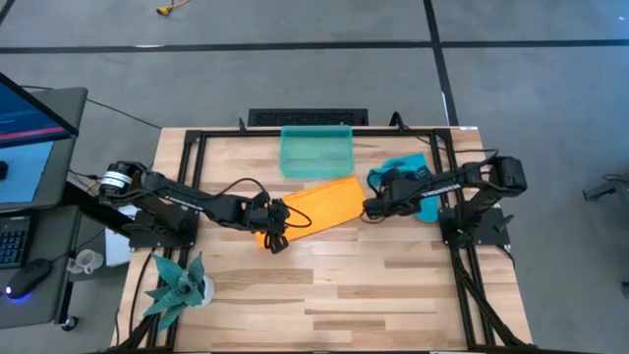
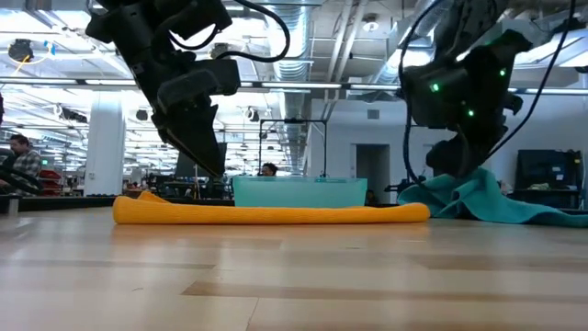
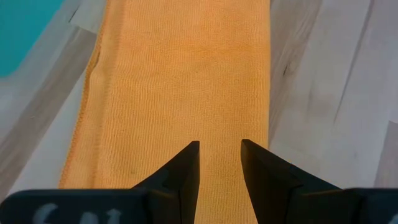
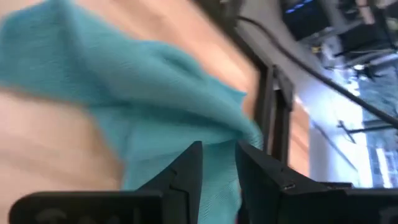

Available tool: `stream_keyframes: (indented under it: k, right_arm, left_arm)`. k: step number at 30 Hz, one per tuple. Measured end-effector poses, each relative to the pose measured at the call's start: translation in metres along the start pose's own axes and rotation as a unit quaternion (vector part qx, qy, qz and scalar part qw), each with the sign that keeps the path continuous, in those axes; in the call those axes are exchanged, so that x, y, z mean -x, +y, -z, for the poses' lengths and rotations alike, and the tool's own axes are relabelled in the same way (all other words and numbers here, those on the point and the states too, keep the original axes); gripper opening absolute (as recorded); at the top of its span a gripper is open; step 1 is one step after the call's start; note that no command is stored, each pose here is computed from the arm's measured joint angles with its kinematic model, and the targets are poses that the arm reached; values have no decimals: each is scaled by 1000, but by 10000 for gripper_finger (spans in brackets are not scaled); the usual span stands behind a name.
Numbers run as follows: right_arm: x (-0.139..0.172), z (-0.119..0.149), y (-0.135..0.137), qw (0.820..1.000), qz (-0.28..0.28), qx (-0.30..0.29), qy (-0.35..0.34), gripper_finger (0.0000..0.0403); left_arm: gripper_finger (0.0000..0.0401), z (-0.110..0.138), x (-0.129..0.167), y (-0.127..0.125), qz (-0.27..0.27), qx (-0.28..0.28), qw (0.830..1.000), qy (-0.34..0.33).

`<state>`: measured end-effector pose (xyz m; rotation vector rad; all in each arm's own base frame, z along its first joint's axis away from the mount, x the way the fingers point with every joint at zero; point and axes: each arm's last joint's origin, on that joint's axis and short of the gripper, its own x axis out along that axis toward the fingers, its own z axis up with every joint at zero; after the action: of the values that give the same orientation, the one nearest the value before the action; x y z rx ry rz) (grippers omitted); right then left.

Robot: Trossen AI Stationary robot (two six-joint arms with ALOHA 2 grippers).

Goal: Roll microfiber towels into tight, uniform cylinder then place into a basket
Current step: Roll the yellow microfiber cloth on the table

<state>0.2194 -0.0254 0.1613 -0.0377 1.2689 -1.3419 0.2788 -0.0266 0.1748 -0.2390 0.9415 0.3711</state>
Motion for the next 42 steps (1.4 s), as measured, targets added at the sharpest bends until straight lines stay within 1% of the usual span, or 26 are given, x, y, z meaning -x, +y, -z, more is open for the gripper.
stream_keyframes:
  k: [2,8,11,13,14,16,19,21,24,26,28,32,35,38,40,42]
  right_arm:
    - [8,-3,2,1000,-17,4,-2,120]
    - [38,-11,10,997,-63,20,-44,120]
    - [58,-14,18,990,-107,37,-80,120]
    - [70,-14,27,981,-152,57,-103,120]
    - [76,-15,33,974,-180,69,-114,120]
    - [86,-16,43,955,-243,104,-133,120]
    - [98,-18,57,918,-326,153,-169,120]
    - [102,-18,63,893,-365,180,-192,120]
    - [104,-19,68,867,-404,208,-206,120]
    - [104,-18,69,859,-414,224,-201,120]
    - [104,-17,69,856,-421,230,-195,120]
    - [103,-15,68,856,-418,238,-187,120]
    - [102,-14,66,858,-415,242,-183,120]
    - [103,-13,66,857,-415,245,-184,120]
    - [103,-12,66,856,-414,248,-184,120]
    - [103,-12,66,856,-412,252,-183,120]
  left_arm:
    - [109,0,0,0,0,0,1000,0]
    - [109,0,0,0,0,0,1000,0]
    - [109,0,0,0,-1,-9,1000,0]
    - [109,0,0,0,-1,-13,1000,0]
    - [109,0,0,0,-1,-14,1000,0]
    - [109,0,0,0,-1,-14,1000,-1]
    - [109,0,0,0,0,-17,1000,-2]
    - [109,0,0,0,-2,-28,1000,-3]
    - [109,-1,0,0,-6,-41,999,-5]
    - [109,-1,0,1,-10,-42,999,-7]
    - [109,-1,0,1,-12,-42,999,-8]
    - [109,-2,-7,-2,-10,-44,999,-15]
    - [109,-1,-21,-6,-6,-76,997,-16]
    - [109,3,-31,-6,-13,-108,994,2]
    - [109,2,-34,-7,-14,-106,994,4]
    - [109,2,-35,-5,-13,-92,996,8]
